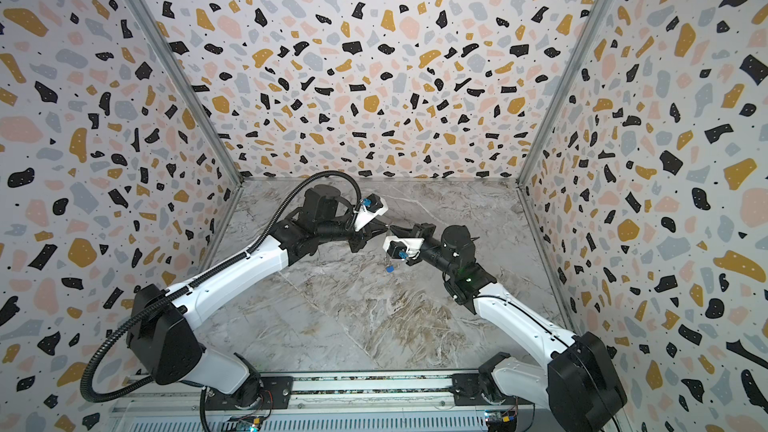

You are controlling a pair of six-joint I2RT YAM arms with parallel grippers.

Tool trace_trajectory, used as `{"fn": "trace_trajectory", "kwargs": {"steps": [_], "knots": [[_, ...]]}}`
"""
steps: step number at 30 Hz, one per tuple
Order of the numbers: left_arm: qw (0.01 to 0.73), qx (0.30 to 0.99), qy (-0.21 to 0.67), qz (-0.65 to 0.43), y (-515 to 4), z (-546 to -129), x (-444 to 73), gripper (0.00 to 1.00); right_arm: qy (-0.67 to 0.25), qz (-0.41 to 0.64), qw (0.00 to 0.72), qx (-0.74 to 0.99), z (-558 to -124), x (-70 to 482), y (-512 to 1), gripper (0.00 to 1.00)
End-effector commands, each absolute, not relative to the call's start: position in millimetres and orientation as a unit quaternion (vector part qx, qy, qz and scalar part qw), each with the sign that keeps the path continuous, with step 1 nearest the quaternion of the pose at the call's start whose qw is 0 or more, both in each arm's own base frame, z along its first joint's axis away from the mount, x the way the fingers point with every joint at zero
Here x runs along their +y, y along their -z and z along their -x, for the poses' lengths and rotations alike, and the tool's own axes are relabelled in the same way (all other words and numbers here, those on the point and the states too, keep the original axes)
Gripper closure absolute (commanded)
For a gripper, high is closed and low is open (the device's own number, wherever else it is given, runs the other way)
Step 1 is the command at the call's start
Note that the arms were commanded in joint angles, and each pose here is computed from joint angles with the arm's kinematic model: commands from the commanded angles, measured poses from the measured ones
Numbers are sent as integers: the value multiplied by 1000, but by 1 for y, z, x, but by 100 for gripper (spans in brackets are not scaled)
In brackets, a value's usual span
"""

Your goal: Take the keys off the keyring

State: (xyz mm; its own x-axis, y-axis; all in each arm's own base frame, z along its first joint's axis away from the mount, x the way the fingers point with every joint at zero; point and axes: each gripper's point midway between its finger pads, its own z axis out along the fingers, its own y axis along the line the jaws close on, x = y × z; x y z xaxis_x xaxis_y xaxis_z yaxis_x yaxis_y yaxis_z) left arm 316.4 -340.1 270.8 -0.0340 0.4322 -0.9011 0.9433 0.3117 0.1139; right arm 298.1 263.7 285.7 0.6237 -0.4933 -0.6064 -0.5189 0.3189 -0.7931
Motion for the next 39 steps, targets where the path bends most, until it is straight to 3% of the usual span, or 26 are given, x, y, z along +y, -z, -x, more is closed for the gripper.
{"fn": "trace_trajectory", "kwargs": {"steps": [1, 6, 18, 39], "knots": [[472, 647, 292, -522, -273, -315, -347, 91, -13, 576, 713, 400, -294, 269, -321, 100], [480, 641, 294, -521, -276, -315, -348, 100, -20, 576, 711, 403, -294, 270, -321, 100], [511, 624, 292, -514, -293, -314, -345, 100, -33, 568, 702, 428, -298, 269, -309, 100], [553, 603, 275, -504, -322, -311, -336, 100, -98, 525, 710, 460, -292, 246, -301, 60]]}}
